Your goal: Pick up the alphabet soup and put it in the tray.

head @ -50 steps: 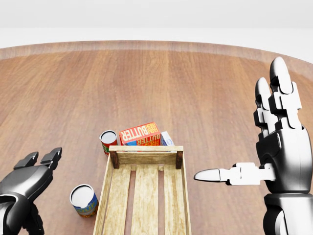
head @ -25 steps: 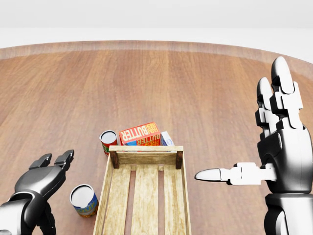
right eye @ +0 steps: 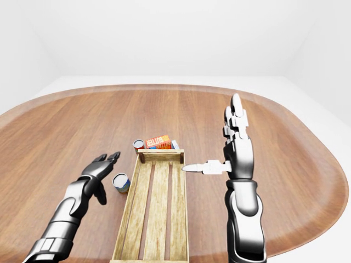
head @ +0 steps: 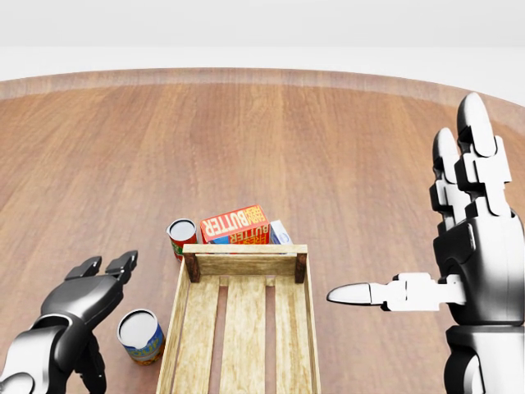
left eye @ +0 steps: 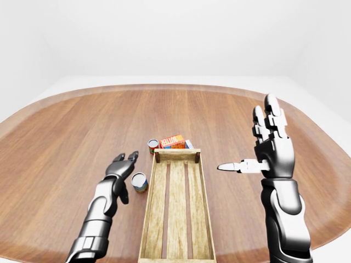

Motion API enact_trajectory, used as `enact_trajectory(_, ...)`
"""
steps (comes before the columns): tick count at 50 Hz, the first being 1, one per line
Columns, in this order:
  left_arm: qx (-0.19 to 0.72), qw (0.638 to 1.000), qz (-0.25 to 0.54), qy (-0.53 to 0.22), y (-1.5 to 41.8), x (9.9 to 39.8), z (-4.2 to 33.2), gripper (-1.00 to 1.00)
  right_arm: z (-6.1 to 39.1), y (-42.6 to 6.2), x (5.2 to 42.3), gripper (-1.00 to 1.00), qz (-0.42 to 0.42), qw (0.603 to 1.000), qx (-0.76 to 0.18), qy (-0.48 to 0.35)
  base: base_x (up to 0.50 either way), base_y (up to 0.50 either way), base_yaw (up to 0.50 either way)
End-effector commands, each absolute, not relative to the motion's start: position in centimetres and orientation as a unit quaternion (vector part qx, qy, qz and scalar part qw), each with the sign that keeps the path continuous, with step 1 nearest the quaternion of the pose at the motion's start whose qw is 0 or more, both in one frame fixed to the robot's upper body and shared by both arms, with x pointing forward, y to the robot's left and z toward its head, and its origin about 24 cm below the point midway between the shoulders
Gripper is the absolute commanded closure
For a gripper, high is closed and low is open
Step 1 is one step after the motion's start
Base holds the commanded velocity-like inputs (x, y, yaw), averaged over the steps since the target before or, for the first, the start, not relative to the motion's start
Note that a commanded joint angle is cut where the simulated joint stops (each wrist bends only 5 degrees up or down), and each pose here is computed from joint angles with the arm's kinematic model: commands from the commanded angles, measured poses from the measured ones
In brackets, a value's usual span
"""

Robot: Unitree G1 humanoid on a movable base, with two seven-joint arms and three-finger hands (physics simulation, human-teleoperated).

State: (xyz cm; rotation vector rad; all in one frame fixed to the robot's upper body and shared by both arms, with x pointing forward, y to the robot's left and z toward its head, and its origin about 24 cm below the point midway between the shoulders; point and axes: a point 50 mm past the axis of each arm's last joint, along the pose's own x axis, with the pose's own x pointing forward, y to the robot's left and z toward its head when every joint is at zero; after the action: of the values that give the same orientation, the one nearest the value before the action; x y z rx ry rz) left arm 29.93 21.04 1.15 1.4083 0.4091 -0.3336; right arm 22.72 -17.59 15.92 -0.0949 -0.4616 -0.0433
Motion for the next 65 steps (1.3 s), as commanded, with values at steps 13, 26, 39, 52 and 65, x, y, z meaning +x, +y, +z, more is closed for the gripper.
enact_trajectory(13, 0.627, 0.739, -0.168, 0.182, 20.1, 30.3, 0.5, -1.0, 15.9, -17.6, 22.5, -1.0, -0.022, 0.972, -0.048, -0.228, 0.0, 0.0, 0.0)
enact_trajectory(26, 0.618, 0.744, -0.176, 0.185, 20.0, 30.5, 0.3, -1.0, 16.1, -17.4, 22.8, -1.0, -0.023, 0.971, -0.066, -0.23, 0.0, 0.0, 0.0)
enact_trajectory(39, 0.618, 0.744, -0.176, 0.185, 20.0, 30.5, 0.3, -1.0, 16.1, -17.4, 22.8, -1.0, -0.023, 0.97, -0.067, -0.231, 0.0, 0.0, 0.0)
enact_trajectory(52, 0.622, 0.723, -0.208, 0.217, 19.2, 30.4, -3.8, -1.0, 16.0, -17.4, 22.8, -1.0, -0.023, 0.971, -0.067, -0.228, 0.0, 0.0, 0.0)
enact_trajectory(65, 0.623, 0.718, -0.207, 0.229, 19.2, 30.6, -4.5, -1.0, 15.8, -17.4, 22.7, -1.0, -0.022, 0.972, -0.065, -0.224, 0.0, 0.0, 0.0)
